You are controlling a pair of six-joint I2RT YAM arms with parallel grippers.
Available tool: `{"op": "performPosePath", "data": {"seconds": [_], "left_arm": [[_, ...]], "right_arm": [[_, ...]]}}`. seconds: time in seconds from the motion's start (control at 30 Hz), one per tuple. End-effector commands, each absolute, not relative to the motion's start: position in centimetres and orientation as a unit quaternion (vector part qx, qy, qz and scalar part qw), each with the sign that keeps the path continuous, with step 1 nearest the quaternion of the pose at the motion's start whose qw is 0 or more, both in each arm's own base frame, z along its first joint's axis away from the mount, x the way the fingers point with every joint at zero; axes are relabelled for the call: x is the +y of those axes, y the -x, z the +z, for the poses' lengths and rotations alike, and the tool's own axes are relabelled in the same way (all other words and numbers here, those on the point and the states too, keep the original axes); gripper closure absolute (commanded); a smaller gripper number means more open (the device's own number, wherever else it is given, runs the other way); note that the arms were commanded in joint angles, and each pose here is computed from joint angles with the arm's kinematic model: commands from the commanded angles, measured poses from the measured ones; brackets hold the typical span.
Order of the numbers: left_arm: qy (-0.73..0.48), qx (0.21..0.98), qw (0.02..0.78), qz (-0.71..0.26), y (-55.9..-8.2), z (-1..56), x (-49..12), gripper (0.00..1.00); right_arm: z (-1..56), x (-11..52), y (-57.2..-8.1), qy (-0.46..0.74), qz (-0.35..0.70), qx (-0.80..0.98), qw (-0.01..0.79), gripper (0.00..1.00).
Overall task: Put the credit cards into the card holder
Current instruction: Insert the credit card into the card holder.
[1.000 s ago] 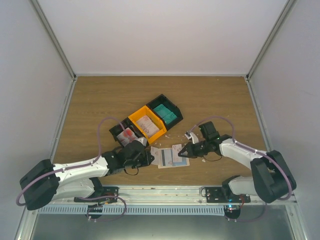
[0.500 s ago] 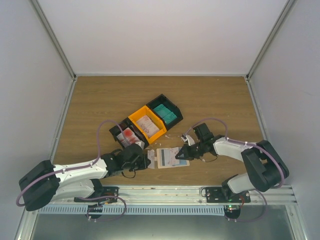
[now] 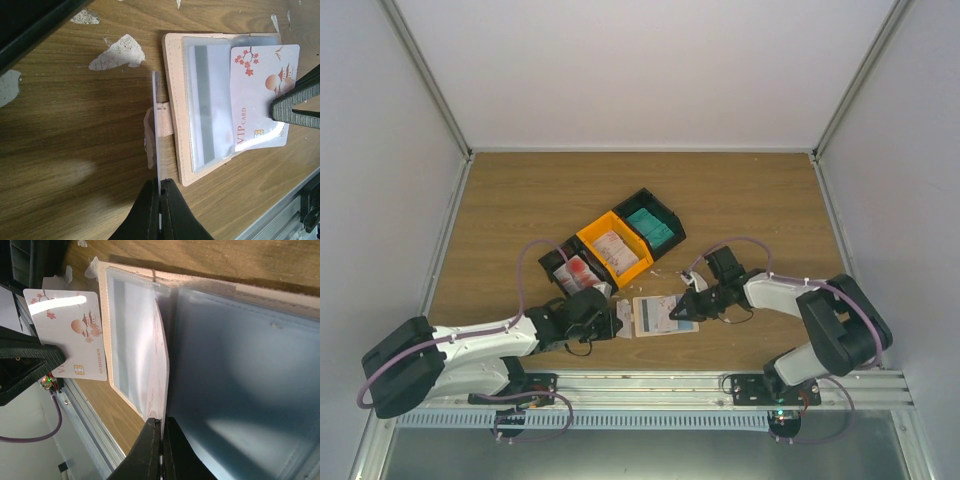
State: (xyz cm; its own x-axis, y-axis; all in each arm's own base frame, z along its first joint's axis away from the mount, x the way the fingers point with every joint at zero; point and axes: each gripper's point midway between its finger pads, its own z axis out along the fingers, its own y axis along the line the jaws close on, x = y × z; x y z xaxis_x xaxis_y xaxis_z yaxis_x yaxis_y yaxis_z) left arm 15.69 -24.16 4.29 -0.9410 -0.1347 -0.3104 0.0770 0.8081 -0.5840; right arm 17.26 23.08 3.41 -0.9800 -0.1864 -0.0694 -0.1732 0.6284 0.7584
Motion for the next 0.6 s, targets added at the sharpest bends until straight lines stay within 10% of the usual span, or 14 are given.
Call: {"op": "performPosePath", "data": {"seconds": [0.0,0.57], "left_arm": [[0.0,0.938,0.173,-0.299,-15.6,4.1,-24.2,1.0],[0.006,0.952,0.14,-0.271,-15.1,2.1,-24.0,1.0]], "right_arm": [[2.8,23.2,-17.5,-0.099,-0.412,-0.906,0.021,0.99],[1.4,23.6,-16.3,-0.09,-0.435,-0.892,0.086,0.98]]}}
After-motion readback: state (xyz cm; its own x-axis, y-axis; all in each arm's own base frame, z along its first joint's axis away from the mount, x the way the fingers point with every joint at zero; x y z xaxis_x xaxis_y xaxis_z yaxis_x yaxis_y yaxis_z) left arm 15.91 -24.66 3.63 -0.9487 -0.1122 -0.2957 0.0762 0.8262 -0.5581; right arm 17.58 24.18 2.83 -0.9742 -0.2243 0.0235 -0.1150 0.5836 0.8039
